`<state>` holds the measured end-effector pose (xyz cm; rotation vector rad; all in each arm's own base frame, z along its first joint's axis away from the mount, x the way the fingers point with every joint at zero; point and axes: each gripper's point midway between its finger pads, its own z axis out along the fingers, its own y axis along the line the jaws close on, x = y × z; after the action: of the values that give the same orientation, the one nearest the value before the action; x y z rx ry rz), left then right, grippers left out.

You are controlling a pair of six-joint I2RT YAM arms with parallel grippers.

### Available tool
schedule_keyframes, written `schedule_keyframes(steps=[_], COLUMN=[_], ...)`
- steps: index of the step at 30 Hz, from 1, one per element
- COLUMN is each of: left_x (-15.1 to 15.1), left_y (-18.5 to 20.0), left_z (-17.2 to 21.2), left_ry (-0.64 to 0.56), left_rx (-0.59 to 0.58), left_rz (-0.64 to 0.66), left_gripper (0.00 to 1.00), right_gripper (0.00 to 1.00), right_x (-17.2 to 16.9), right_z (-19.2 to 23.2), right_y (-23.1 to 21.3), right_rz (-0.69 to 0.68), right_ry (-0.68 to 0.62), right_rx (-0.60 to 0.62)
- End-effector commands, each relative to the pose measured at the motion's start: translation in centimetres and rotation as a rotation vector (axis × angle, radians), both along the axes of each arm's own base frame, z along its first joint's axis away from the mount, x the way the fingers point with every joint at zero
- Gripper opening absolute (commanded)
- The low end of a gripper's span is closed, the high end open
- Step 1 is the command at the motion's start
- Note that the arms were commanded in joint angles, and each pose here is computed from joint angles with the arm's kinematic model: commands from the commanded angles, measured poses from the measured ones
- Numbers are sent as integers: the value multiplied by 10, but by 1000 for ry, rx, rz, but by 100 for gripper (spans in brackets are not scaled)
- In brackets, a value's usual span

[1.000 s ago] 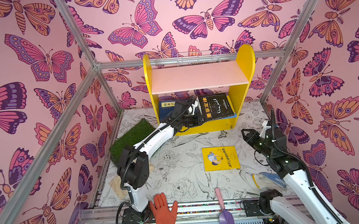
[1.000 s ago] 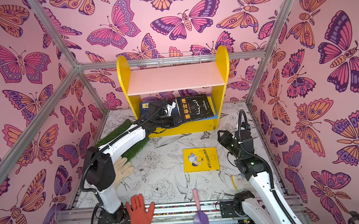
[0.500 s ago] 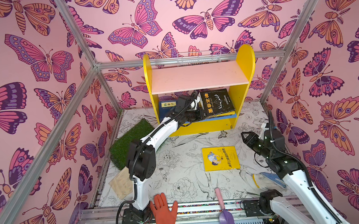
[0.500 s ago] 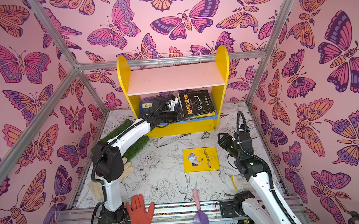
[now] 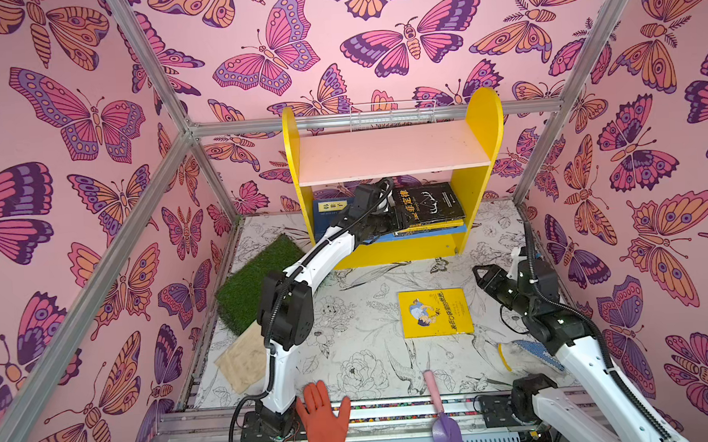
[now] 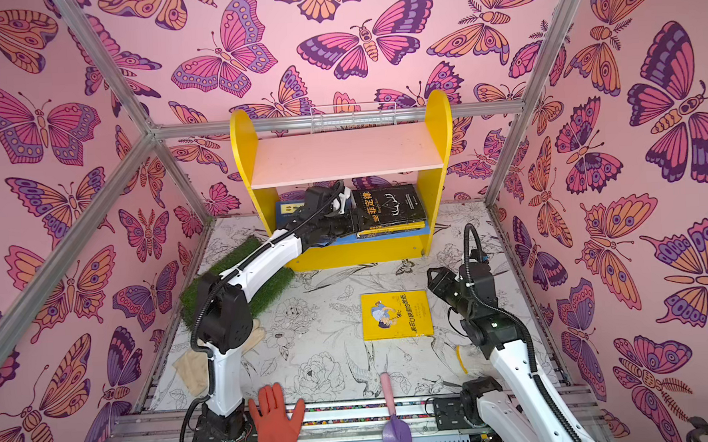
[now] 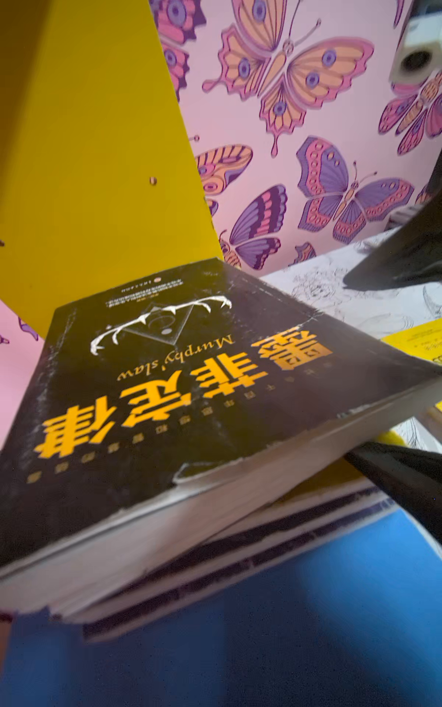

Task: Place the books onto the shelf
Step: 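Carry the black book onto the shelf with the left gripper while the right withdraws, then release the black book with the left gripper while the right pushes it in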

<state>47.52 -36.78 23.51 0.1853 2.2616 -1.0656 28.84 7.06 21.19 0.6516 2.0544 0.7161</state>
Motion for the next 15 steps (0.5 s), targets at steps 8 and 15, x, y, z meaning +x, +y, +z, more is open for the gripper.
schedule_keyframes(steps=[8,15], left_x=[0,-39], left_y=[28,26], left_z=[35,58], left_ry=[-165,-249], left_rx=[143,183], left_rz=[183,128], left_gripper=[90,89], right_gripper=[48,47], right_x=[0,12], right_z=[2,-5], right_y=[2,14], right_rz=[26,78], right_ry=[-9,29], right_rx=[-9,-7])
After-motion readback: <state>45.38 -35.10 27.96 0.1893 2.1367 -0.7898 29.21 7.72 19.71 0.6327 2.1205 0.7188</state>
